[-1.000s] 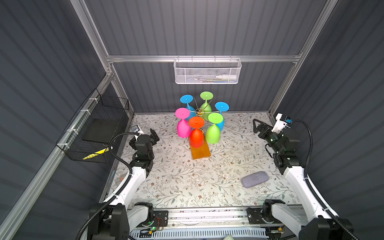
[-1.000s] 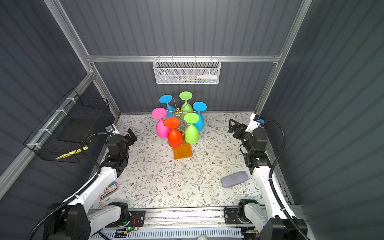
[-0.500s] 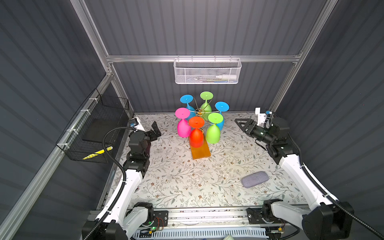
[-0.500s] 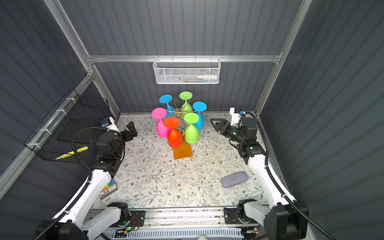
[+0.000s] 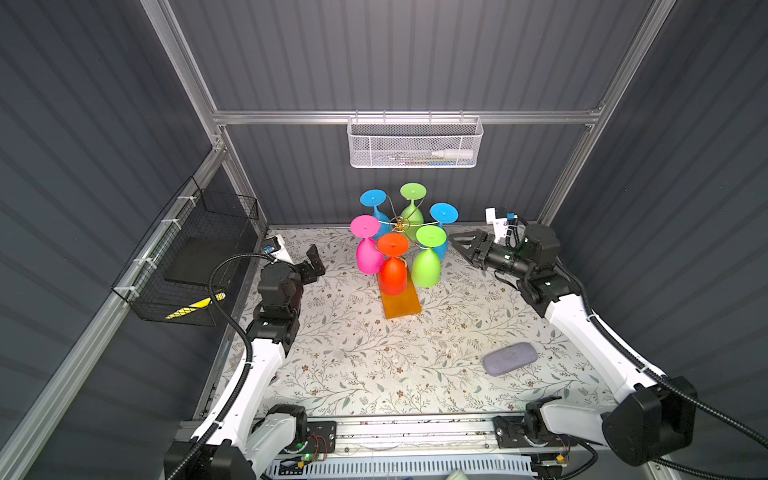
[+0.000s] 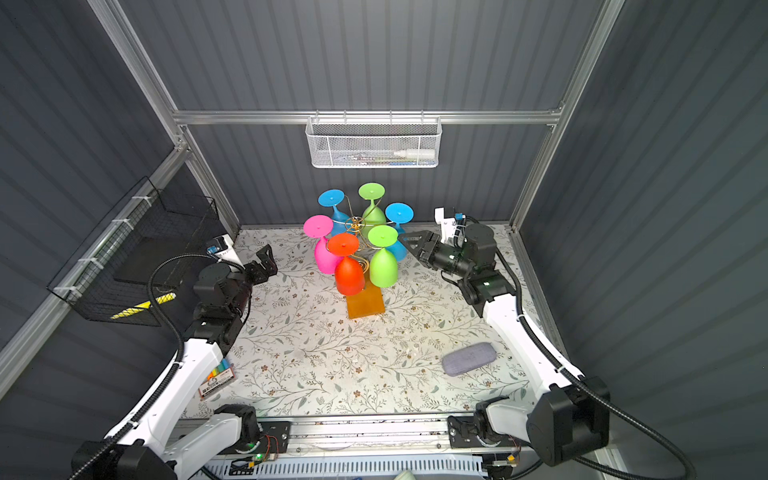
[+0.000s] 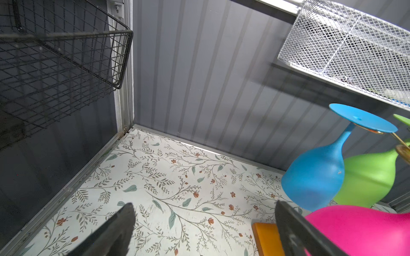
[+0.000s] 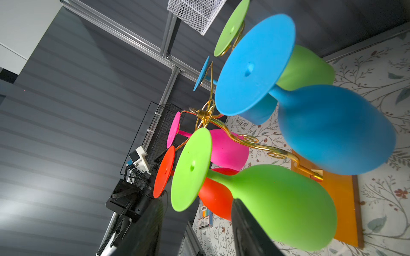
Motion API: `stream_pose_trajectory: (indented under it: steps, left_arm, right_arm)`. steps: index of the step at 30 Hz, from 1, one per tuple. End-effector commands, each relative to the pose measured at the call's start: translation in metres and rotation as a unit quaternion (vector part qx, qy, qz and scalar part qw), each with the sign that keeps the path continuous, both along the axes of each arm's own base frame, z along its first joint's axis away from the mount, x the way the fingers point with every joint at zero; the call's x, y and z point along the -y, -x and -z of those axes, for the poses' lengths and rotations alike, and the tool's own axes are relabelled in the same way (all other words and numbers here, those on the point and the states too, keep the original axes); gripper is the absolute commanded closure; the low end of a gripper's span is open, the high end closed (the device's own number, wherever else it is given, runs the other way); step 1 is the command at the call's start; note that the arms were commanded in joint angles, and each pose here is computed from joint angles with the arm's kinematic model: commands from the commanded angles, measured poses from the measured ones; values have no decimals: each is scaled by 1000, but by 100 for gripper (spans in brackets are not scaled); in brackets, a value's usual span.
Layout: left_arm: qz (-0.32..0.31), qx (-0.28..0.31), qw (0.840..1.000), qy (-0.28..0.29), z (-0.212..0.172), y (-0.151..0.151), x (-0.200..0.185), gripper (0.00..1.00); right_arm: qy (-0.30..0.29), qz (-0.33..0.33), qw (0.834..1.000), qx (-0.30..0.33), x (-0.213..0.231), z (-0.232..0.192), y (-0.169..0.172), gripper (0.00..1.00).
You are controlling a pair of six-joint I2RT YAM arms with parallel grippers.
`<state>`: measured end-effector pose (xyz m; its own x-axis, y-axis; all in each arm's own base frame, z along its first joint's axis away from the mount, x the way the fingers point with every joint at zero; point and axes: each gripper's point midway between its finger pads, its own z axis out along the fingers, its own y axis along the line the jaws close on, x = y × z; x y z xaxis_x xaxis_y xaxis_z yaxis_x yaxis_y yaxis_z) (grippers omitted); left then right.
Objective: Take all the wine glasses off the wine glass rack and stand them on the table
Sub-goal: 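Raise both arms and move the right gripper toward the lime green glass, then close the right gripper on the lime green glass's foot on the rack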
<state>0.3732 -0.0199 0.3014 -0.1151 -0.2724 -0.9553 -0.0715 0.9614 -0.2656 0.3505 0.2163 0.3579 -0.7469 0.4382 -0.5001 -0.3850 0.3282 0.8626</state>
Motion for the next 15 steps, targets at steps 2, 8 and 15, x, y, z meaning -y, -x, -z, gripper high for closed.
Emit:
stream_pose_trajectory:
  steps: [2, 8, 15]
  left_arm:
    - [5, 12, 1000, 6, -13, -1, 1, 0]
    - [5, 10, 1000, 7, -12, 0, 1, 0]
    - [-1, 7, 1000, 3, -10, -1, -1, 0]
  right_arm:
    - [-17, -22, 1000, 14, -11, -17, 3, 53]
    - [-24, -29, 999, 3, -18, -15, -1, 57]
    - [-39, -43, 998, -5, -26, -16, -5, 66]
